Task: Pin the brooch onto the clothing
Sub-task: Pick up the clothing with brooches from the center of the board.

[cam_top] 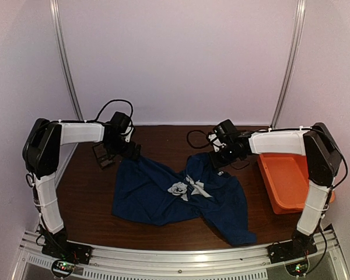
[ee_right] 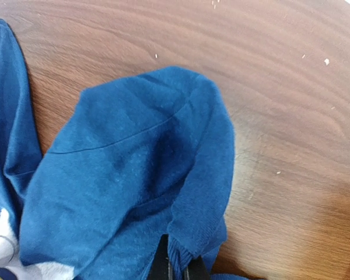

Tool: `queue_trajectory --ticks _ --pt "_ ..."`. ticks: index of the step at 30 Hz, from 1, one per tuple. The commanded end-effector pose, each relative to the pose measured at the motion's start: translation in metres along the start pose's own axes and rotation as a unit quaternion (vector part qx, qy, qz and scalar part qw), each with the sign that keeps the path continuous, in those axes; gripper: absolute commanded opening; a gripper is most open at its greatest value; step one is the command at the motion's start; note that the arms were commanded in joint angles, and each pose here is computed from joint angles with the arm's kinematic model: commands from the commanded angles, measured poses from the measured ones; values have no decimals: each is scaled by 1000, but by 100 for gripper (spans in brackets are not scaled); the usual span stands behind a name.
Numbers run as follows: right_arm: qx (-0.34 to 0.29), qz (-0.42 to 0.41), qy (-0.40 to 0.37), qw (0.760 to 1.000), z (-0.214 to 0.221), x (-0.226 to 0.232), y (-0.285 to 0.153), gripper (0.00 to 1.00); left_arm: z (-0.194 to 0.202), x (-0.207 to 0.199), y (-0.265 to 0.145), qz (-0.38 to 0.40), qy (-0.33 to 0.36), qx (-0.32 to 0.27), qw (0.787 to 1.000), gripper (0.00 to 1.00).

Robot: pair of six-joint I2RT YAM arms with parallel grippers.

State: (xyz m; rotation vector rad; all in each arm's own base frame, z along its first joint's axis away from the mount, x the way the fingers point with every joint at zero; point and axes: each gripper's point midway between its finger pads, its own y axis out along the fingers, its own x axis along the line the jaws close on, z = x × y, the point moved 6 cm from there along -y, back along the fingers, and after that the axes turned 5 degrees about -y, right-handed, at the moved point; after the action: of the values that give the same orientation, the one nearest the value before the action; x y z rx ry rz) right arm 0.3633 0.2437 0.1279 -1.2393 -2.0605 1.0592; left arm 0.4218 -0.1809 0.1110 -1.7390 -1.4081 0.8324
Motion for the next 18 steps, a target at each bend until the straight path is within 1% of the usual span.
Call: queue_trajectory --ticks 1,6,10,12,17,18 --pt "-19 24 -9 999 -12 -11 -24 0 -27 1 0 5 15 -25 1000 98" --pt "-26 35 -8 999 -14 -17 -36 0 -19 -2 19 29 17 3 999 98" --pt "-30 36 -9 999 -15 -19 -44 0 -17 3 29 35 12 12 999 97" --pt "-31 36 -9 999 -16 -20 -47 0 -17 1 32 51 12 17 998 96" --pt "-34 36 -9 999 -16 -21 -51 0 -16 3 41 54 16 22 998 87" --pt "-35 36 -9 999 -16 -21 -52 0 -15 2 43 55 18 24 998 84"
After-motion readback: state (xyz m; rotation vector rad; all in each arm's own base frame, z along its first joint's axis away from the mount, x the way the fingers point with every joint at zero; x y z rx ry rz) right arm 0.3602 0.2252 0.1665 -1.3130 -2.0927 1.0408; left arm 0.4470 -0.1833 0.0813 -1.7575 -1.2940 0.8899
